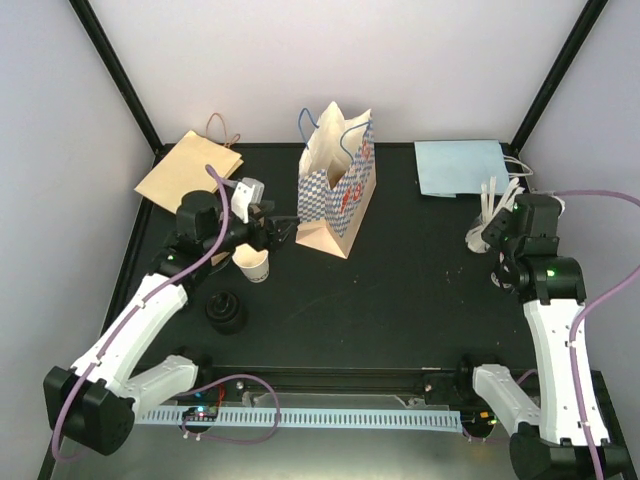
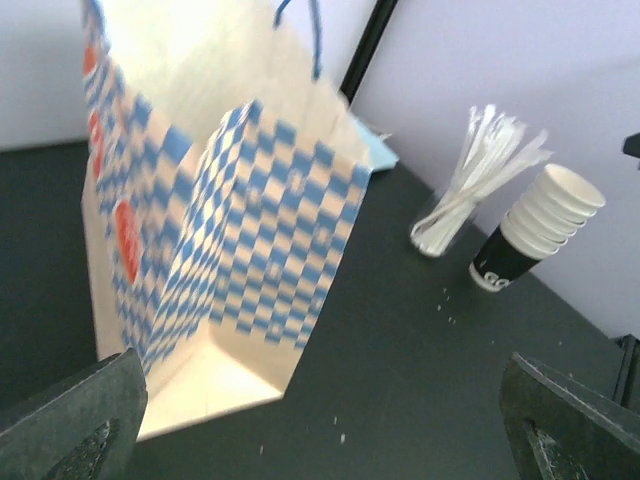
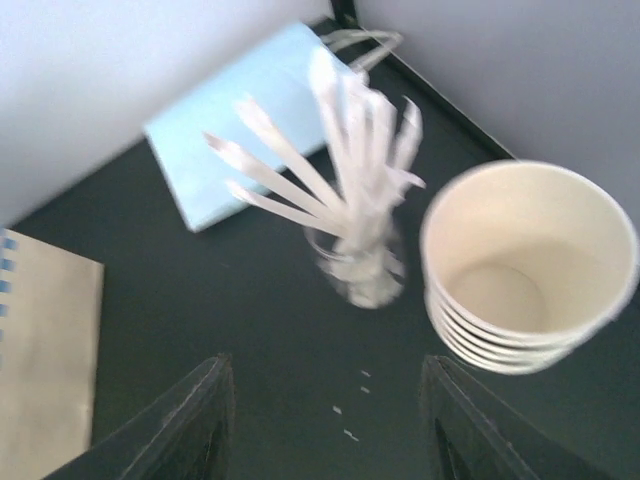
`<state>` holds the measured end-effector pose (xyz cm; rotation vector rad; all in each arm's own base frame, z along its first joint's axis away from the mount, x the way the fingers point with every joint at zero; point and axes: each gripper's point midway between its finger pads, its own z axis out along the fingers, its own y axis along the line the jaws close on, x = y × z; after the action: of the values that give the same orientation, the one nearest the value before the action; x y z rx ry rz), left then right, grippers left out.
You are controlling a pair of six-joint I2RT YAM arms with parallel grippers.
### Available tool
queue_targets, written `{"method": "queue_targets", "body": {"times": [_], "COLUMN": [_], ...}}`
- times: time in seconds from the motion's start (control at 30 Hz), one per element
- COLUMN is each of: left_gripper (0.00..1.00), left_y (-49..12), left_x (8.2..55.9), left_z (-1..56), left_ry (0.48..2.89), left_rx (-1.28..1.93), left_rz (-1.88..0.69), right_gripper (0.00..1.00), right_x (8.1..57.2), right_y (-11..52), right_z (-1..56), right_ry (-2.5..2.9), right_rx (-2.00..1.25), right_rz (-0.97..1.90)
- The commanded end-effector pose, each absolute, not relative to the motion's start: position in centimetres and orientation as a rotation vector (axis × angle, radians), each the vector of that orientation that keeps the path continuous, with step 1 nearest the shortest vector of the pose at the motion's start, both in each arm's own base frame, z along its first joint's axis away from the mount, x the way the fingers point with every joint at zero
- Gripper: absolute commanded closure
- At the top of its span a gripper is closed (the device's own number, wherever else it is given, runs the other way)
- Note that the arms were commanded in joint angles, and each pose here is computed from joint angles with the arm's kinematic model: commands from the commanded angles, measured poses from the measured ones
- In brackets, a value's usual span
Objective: Pack the takeout coffee
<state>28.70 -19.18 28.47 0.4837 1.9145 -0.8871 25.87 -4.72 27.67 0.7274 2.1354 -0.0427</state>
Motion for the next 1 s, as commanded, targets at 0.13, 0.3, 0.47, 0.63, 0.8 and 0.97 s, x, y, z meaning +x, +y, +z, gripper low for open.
{"method": "queue_targets", "body": {"times": [0.13,0.3,0.47,0.63,0.8,0.97], "left_gripper": [0.01,0.01,0.01,0.01,0.01,0.01], "left_y": [-23.6,-26.9,-29.2,-32.6,-34.5,-35.8], "left_x": [29.1,30.7,32.4,34.0,35.3,36.9], "left_z": [35.7,35.3,34.9,32.8,32.5,31.9], "left_ry": [1.426,1.381,1.358,1.35,1.315,1.335], "left_rx": [0.689,0.763,0.809,0.95,0.991,1.001], "left_rz": [-0.855,-0.847,-0.846,-0.732,-0.72,-0.708], "right_gripper": [0.44,0.41,0.4,0.39,0.39,0.38], "right_x": [26.8,25.2,24.3,24.4,24.5,24.3], "right_y": [-3.9,-4.2,-3.8,-3.9,-4.4,-4.8], "right_z": [31.4,31.3,30.7,30.5,31.2,31.3], "right_ry": [2.044,2.06,2.076,2.091,2.091,2.091], "right_rx": [0.67,0.641,0.632,0.636,0.647,0.66], "right_rz": [0.05,0.001,0.025,0.011,-0.022,-0.05]}}
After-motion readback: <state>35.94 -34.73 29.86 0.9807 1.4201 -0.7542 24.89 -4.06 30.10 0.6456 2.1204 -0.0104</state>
